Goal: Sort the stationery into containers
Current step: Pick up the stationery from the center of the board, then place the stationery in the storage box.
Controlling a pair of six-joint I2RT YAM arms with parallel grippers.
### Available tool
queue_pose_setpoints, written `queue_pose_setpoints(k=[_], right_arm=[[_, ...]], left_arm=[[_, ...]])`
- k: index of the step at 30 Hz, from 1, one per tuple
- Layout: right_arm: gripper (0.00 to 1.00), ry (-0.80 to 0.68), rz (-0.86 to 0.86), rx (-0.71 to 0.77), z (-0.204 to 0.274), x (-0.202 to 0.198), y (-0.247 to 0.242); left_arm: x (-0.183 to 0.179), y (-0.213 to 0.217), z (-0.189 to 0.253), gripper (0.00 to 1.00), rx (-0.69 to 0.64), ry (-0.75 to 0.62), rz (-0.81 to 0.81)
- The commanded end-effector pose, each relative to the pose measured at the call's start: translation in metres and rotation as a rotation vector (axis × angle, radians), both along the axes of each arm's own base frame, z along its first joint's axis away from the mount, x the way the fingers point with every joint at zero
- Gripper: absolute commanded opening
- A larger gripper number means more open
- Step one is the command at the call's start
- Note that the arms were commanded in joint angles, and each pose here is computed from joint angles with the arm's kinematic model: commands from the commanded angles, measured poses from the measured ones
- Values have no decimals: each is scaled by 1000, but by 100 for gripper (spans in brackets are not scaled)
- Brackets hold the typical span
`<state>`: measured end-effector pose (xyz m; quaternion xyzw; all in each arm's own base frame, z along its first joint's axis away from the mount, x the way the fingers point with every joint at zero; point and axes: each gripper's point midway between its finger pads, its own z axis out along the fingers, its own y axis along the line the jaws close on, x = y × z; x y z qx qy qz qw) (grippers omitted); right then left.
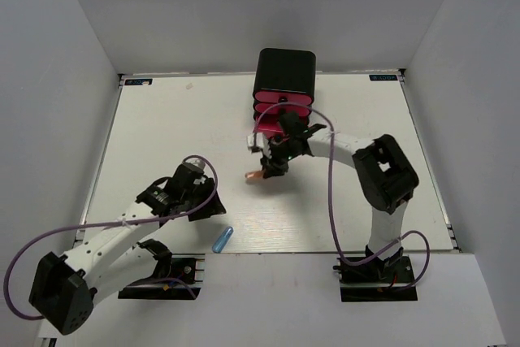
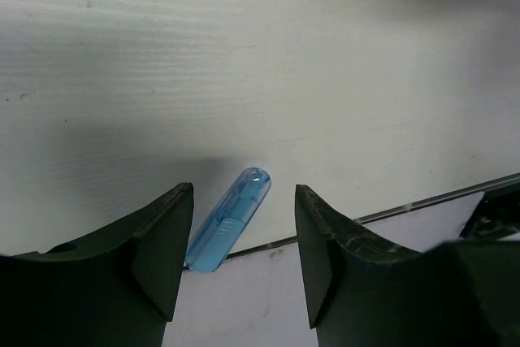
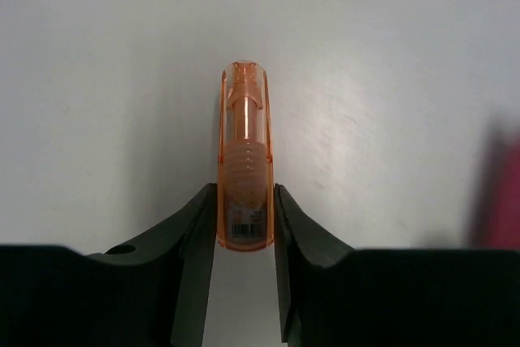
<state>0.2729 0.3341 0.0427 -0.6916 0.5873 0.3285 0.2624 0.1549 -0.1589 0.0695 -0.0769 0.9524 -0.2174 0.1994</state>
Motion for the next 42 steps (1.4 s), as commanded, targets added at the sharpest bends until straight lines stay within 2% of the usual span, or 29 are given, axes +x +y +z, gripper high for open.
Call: queue_pose_setpoints(k=[1,5,10,20,27,29,34,37,42], right_arm=[[1,-157,-196,94,79,59,-15],[2,-245,-293,97,109,88,-37],[4,-296,-416,100,122,121,-60],[9,-364,-523,-1,101,173,-83],[12,-370,-538,-56,84,185,-91],[16,-371,-544,-63,82,188,-93],[43,-353,-532,-71,74,189,-92],[46,-341,-523,-49,78,185,-90],[46,-331,-521,-20,87,173,-94]], left_arm=[[3,-10,5,63,1,-1,-60],[2,-8,-3,65,73,53,-97],[2,-12,-10,69,151,110,-159],[0,-22,-10,72,224,152,-221],[-11,-26,-11,73,258,181,-239],[-13,-28,-9,73,250,176,-238],[-18,-28,-9,74,279,194,-258],[-21,-26,-11,74,309,193,-271],[-21,-27,-17,74,349,213,-274]])
